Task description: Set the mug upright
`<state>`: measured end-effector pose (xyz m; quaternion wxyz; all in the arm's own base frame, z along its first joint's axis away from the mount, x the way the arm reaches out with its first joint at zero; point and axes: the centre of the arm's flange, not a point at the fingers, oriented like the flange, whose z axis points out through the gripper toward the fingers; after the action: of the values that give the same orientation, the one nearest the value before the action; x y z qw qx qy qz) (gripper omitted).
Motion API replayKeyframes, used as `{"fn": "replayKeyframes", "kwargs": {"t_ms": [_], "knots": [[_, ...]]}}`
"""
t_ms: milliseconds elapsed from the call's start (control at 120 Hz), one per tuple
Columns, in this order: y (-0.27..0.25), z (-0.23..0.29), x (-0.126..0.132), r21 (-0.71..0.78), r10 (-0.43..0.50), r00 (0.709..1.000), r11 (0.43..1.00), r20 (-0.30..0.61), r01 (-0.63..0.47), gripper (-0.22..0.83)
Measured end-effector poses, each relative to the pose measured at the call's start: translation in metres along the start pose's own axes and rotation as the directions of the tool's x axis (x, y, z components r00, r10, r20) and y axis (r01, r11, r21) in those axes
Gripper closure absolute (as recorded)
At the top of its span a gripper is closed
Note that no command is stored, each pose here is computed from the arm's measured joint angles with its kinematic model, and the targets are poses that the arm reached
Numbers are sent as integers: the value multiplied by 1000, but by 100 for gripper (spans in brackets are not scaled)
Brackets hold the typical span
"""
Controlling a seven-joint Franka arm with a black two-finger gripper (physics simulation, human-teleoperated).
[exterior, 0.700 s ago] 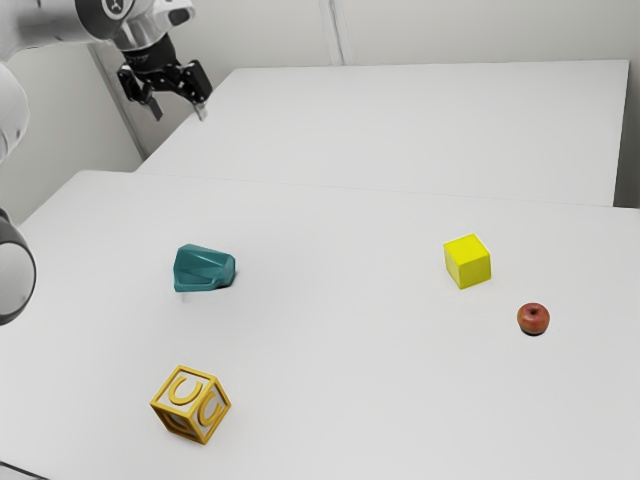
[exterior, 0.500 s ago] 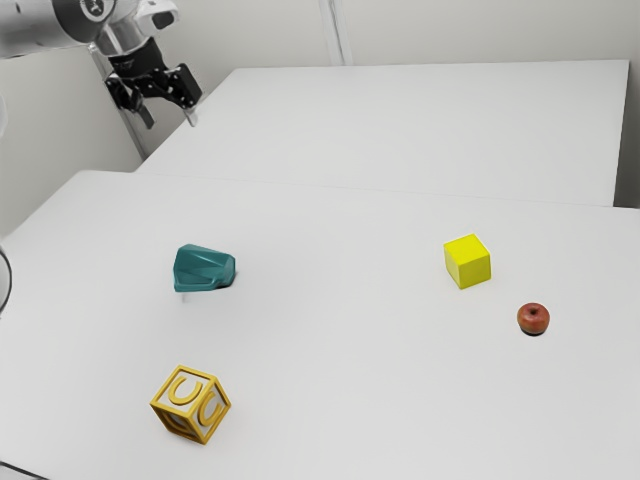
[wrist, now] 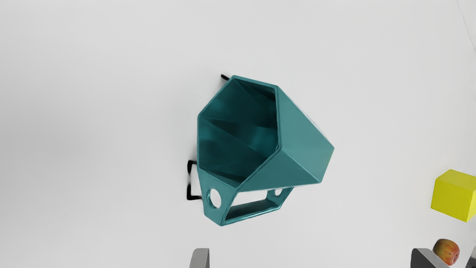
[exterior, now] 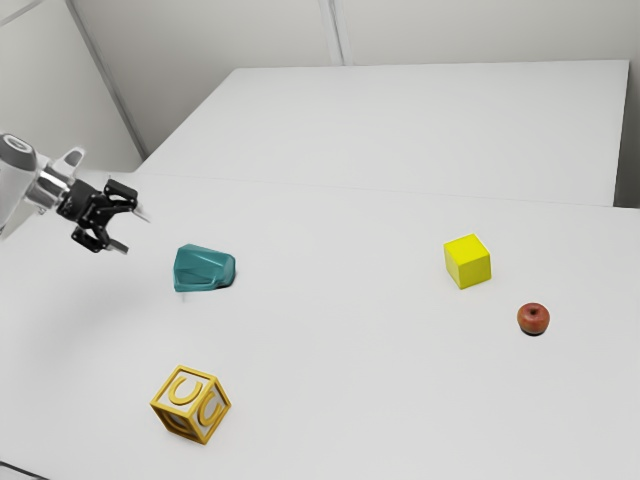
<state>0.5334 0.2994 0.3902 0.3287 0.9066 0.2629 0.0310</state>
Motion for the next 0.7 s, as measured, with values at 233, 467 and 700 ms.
{"fn": "replayKeyframes", "kwargs": {"t_ms": [233, 467, 700], "knots": [[-44, 54, 22, -177, 53, 998, 983, -17, -56, 2], [-34, 78, 21, -293, 167, 985, 941, -33, -169, 2], [-33, 103, 2, -360, 220, 975, 908, -29, -216, 1]]}}
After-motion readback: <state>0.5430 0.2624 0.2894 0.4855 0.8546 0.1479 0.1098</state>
